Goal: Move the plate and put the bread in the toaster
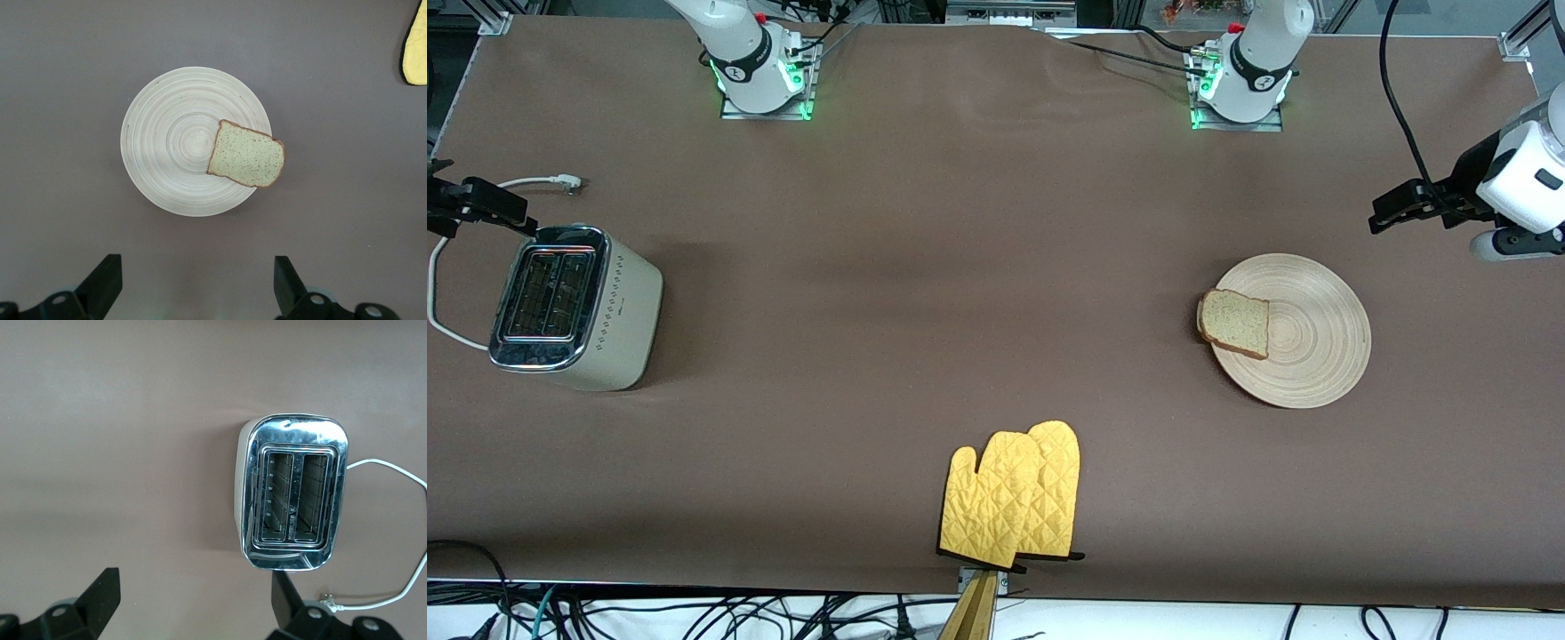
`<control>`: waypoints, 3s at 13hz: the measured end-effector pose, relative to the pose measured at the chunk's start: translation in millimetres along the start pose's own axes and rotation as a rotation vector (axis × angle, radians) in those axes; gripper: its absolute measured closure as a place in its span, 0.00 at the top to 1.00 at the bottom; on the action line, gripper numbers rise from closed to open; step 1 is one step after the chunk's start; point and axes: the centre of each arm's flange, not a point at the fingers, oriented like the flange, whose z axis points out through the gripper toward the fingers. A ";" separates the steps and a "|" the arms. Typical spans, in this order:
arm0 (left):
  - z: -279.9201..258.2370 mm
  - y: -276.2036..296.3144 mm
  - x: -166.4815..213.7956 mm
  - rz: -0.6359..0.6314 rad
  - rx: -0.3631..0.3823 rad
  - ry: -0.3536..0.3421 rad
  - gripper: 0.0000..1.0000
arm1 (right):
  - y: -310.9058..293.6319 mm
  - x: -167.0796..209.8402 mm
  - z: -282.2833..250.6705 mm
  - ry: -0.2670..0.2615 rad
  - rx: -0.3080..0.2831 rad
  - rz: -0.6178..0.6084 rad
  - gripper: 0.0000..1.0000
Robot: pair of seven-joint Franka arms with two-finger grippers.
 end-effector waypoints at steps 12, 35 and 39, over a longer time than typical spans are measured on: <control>5.3 -7.3 0.7 0.005 0.000 -0.010 1.00 | 0.4 0.2 0.4 -0.001 0.000 0.001 1.00; 306.9 -296.5 75.8 0.245 -0.546 -0.058 1.00 | 2.5 2.0 3.8 -0.006 0.000 0.004 1.00; 365.6 -290.9 82.7 0.232 -0.653 -0.090 1.00 | 2.7 2.2 3.7 -0.006 0.000 0.005 1.00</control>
